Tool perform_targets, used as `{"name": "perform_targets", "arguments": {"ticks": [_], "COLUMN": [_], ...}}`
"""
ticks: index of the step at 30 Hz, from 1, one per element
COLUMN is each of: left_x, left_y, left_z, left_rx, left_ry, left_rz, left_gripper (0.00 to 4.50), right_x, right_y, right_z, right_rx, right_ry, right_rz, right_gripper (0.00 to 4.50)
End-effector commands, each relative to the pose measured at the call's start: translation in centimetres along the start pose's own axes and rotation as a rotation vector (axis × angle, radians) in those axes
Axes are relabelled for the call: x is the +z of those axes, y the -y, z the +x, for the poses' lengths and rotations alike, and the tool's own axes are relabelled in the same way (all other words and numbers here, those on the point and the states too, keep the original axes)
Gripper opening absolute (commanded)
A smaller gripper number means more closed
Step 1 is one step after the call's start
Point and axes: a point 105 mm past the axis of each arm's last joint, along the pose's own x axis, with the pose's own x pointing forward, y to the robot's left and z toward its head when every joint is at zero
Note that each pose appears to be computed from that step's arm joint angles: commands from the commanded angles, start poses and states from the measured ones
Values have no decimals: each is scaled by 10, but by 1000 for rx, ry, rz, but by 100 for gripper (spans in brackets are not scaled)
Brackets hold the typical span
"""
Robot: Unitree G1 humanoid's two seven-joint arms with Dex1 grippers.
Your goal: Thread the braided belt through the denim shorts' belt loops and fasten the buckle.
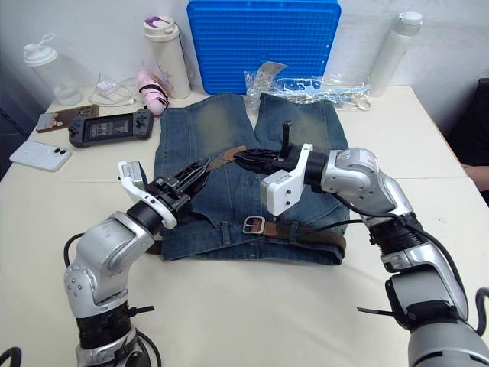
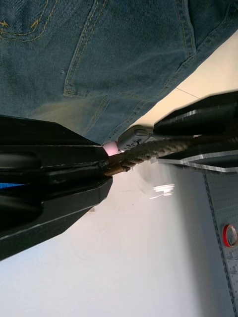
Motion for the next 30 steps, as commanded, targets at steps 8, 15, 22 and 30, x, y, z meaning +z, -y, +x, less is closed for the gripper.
{"name": "perform_targets", "arguments": {"ticks": [8, 15, 22, 30], "left_x": [34, 26, 4, 4], "left_y": [-14, -51, -73, -87], "left_z": [-24, -62, -74, -83], "left_rx": [20, 119, 220, 342], "left_ry": [9, -153, -283, -344], "left_rz": [156, 248, 261, 313], "left_gripper": [0, 0, 0, 0], "right_x": [2, 9, 15, 15], "right_y": [-9, -38, -34, -34], "right_z": [-15, -40, -42, -42], "right_rx": [67, 249, 279, 292], "right_ry": [13, -10, -27, -66], "right_rz": [267, 693, 777, 768], "right_gripper": [150, 404, 404, 404]}}
